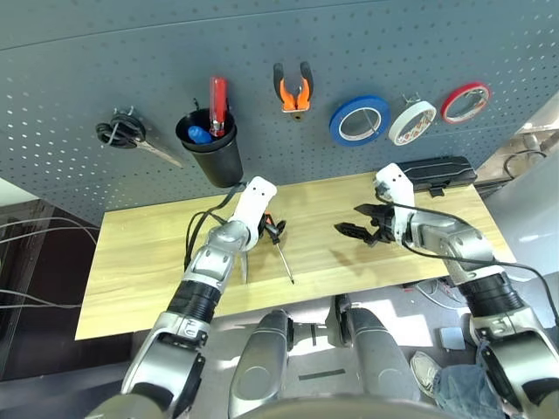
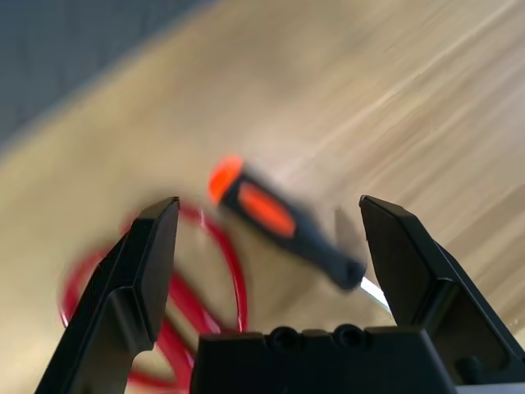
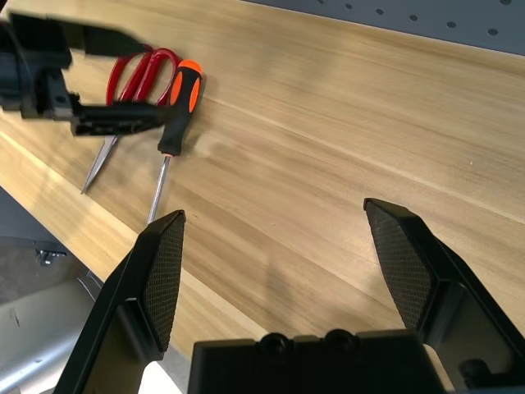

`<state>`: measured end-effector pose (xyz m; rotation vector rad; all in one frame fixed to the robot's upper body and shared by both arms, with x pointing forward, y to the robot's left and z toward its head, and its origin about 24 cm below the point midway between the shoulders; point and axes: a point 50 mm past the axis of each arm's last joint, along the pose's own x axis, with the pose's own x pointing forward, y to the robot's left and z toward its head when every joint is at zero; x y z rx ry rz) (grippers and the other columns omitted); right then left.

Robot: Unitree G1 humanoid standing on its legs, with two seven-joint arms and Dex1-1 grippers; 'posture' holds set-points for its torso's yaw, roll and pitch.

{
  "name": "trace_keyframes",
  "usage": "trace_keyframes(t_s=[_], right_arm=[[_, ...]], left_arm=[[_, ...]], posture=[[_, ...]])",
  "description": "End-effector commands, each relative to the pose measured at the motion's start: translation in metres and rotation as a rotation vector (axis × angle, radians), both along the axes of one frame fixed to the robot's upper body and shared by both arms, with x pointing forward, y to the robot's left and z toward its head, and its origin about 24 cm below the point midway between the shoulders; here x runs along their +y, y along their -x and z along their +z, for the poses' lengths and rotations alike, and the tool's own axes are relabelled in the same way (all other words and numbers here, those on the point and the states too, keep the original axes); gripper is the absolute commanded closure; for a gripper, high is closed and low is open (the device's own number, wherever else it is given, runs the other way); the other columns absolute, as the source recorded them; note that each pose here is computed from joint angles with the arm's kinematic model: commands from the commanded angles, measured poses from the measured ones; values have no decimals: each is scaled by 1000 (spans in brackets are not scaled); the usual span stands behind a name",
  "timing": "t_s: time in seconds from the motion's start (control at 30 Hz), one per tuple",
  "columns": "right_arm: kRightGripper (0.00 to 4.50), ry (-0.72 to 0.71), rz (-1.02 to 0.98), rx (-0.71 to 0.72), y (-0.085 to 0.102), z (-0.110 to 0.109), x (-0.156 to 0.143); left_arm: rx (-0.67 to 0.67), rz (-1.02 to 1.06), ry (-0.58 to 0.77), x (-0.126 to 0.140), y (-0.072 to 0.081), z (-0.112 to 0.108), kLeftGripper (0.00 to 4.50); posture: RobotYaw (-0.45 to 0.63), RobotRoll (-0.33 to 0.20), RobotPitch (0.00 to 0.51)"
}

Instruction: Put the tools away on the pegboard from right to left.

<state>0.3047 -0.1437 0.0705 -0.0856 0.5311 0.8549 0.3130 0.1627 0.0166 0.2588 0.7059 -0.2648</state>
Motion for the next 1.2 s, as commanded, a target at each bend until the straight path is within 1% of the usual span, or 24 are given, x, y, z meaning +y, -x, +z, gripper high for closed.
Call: trace_keyframes(t_s=[0.03, 0.23, 0.37, 0.47, 0.7, 0.73, 0.83, 0.9, 0.93, 1.07, 1.1, 1.2], right_arm=[[14, 13, -26, 34, 5, -10, -5], [14, 6, -57, 31, 4, -12, -7], [14, -2, -69, 38, 4, -12, -7], [14, -2, -72, 40, 5, -13, -8], [14, -9, -82, 35, 3, -14, -5], [0, -10, -81, 35, 3, -14, -4], [0, -13, -82, 32, 2, -13, -2], [0, -14, -83, 30, 2, -13, -2], [0, -14, -84, 29, 1, -13, -2], [0, -9, -84, 20, 1, -13, -2], [0, -10, -89, 16, 0, -12, -2], [0, -16, -98, 4, -1, -10, -3]], left_arm=[[87, 72, 11, 1, 7, -5, 0], [135, 76, 21, -4, 12, -11, 0], [135, 72, 48, -16, 9, -5, 0], [138, 72, 67, -20, 8, -2, 0], [184, 107, 85, -27, 4, -13, 0], [193, 106, 77, -29, 3, -16, 399], [233, 109, 64, -33, 3, -27, 1215], [236, 103, 57, -37, 2, -31, 1983], [235, 98, 57, -40, 2, -32, 2260], [233, 89, 52, -45, 0, -35, 3786], [212, 87, 55, -45, -1, -33, 3921], [117, 70, 64, -42, -7, -23, 3919]], posture=[[47, 0, 248], [41, 0, 252], [36, 0, 254], [35, 0, 254], [34, 0, 256], [32, 0, 257], [28, 0, 257], [26, 0, 257], [23, 0, 257], [20, 0, 256], [17, 0, 254], [16, 0, 249]])
